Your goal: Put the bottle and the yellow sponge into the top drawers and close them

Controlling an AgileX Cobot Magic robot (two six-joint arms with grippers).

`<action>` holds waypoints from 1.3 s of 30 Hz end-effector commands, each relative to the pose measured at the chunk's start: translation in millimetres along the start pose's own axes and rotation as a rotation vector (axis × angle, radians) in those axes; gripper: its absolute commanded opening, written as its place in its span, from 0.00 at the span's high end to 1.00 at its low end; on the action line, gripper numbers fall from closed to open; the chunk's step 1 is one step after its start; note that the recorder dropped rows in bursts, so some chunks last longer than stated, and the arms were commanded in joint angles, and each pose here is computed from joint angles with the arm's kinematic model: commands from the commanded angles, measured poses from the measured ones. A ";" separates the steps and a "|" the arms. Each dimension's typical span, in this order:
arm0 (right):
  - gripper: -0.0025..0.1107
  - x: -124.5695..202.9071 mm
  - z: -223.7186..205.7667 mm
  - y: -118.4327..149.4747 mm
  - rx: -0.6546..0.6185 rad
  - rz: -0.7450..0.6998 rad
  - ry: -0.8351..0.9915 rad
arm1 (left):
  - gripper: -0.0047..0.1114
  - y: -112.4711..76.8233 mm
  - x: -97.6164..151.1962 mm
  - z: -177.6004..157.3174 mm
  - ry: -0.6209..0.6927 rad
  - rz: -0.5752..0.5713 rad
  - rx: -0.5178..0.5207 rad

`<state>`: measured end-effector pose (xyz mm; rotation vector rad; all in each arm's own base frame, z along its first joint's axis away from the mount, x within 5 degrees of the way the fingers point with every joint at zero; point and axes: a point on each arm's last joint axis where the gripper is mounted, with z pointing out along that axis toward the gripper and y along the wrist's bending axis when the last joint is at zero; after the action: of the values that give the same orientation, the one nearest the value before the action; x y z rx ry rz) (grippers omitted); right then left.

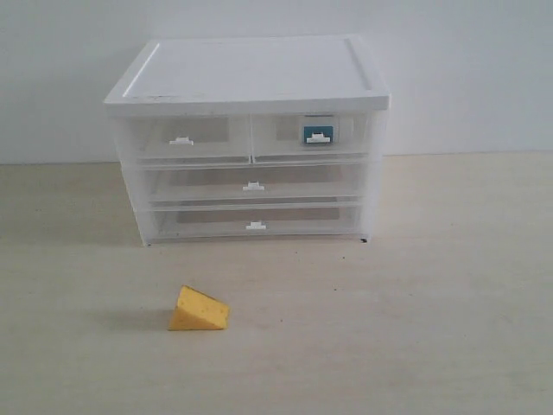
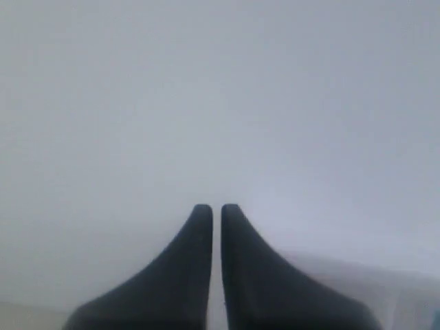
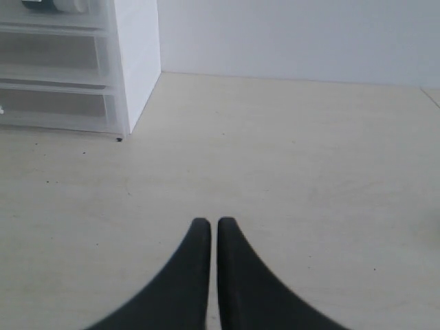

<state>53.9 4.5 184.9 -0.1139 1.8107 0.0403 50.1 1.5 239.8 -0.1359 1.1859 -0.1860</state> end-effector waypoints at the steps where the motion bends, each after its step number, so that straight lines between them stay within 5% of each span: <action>1: 0.97 0.6 0.1 0.0 0.001 -0.003 -0.010 | 0.92 -2.9 -18.1 4.5 -0.150 -0.012 0.020; 7: 0.97 0.6 0.1 0.0 0.001 -0.003 -0.010 | 0.92 -11.8 -48.6 51.0 0.004 0.032 -0.001; 17: 0.97 0.6 0.1 0.0 0.001 -0.003 -0.010 | 0.92 -14.7 -41.1 118.7 0.276 0.107 -0.016; 26: 0.97 0.6 0.1 0.0 0.001 -0.003 -0.010 | 0.92 -11.1 1.3 153.9 0.388 0.120 -0.005; 33: 0.97 0.6 0.1 0.0 0.001 -0.003 -0.010 | 0.92 -34.8 44.8 169.2 0.471 0.114 0.123; 39: 0.97 0.6 0.1 0.0 0.001 -0.003 -0.010 | 0.92 -45.8 73.1 175.5 0.488 0.142 0.104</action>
<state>53.9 4.7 184.3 -0.1112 1.8125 0.0447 230.1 -51.2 251.4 0.0996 1.6898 -0.1882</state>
